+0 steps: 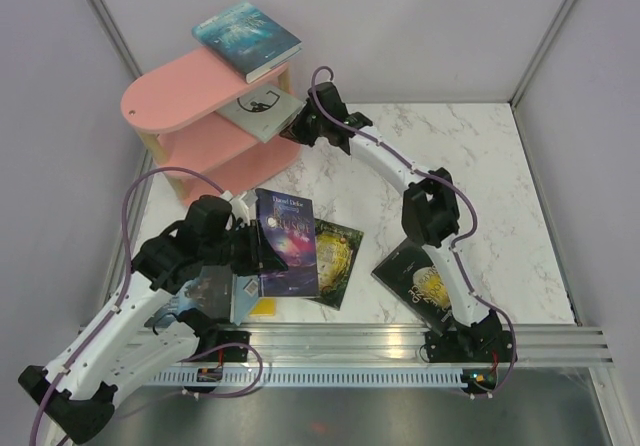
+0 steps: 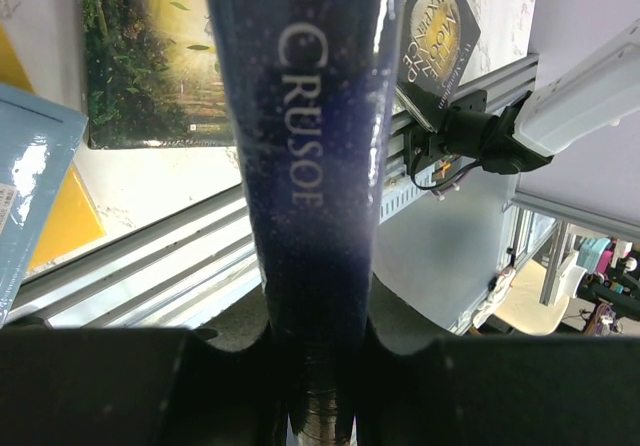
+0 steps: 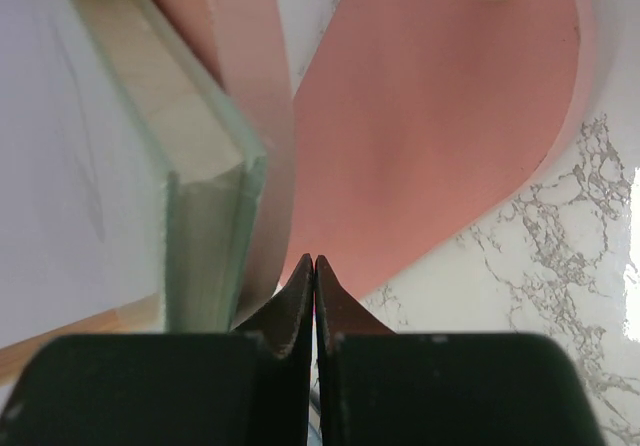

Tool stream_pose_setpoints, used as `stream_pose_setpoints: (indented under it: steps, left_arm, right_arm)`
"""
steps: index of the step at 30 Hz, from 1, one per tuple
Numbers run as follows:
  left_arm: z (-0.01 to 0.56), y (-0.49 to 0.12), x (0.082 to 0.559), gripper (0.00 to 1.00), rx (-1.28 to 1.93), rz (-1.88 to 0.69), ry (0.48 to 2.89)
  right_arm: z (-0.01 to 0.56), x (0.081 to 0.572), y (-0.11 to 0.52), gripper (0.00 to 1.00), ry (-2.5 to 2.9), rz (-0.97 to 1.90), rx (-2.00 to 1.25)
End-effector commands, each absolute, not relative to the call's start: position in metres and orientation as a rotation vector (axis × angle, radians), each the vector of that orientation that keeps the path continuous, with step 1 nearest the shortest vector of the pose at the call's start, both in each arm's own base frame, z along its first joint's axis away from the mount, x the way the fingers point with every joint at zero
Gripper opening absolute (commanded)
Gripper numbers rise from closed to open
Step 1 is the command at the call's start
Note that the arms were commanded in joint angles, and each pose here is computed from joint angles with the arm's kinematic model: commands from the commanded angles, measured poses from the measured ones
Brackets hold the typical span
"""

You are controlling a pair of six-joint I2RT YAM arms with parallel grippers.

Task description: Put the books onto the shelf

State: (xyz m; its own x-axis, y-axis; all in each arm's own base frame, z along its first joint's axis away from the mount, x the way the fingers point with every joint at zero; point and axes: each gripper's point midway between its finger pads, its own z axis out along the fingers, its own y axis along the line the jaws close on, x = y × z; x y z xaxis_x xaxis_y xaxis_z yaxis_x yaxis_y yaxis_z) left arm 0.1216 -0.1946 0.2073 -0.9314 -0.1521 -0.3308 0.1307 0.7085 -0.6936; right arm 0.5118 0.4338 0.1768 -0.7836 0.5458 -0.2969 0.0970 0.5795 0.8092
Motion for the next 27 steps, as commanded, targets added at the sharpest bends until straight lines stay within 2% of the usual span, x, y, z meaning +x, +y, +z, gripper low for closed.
stream_pose_setpoints:
  steps: [1,6,8,9,11,12,13,14,15,16,17,21,27]
  left_arm:
    - [0.248,-0.202,0.136,0.02,0.079,-1.130,2.383]
    - [0.247,-0.200,0.139,0.02,0.107,-1.092,2.392]
    - [0.252,-0.202,0.139,0.02,0.130,-1.100,2.387]
    - [0.260,-0.204,0.139,0.02,0.140,-1.116,2.371]
    - [0.266,-0.207,0.144,0.02,0.140,-1.117,2.369]
    - [0.276,-0.208,0.146,0.02,0.146,-1.125,2.345]
    - [0.282,-0.210,0.148,0.02,0.148,-1.128,2.336]
    - [0.284,-0.214,0.152,0.02,0.198,-1.125,2.336]
    - [0.303,-0.219,0.153,0.02,0.225,-1.163,2.294]
    - [0.313,-0.222,0.157,0.02,0.235,-1.170,2.275]
    - [0.319,-0.226,0.164,0.02,0.235,-1.171,2.273]
    - [0.388,-0.228,0.198,0.02,0.183,-1.161,2.122]
    - [0.454,-0.216,0.249,0.02,0.050,-1.266,1.962]
  right_arm:
    - [0.202,0.519,0.444,0.00,2.207,1.217,0.517]
    - [0.214,0.511,0.417,0.00,2.198,1.170,0.494]
    - [0.222,0.504,0.386,0.03,2.198,1.100,0.473]
    - [0.225,0.501,0.373,0.17,2.195,1.077,0.469]
    - [0.232,0.489,0.328,0.33,2.205,0.995,0.464]
    - [0.233,0.484,0.314,0.55,2.210,0.968,0.465]
    - [0.215,0.476,0.288,0.64,2.260,0.900,0.495]
    - [0.239,0.465,0.274,0.73,2.222,0.900,0.484]
    - [0.241,0.456,0.264,0.90,2.226,0.882,0.459]
    - [0.247,0.439,0.249,0.95,2.225,0.865,0.460]
    - [0.251,0.430,0.243,0.98,2.226,0.847,0.455]
    - [0.283,0.390,0.208,0.98,2.184,0.742,0.443]
    - [0.320,0.332,0.211,0.98,2.094,1.015,0.505]
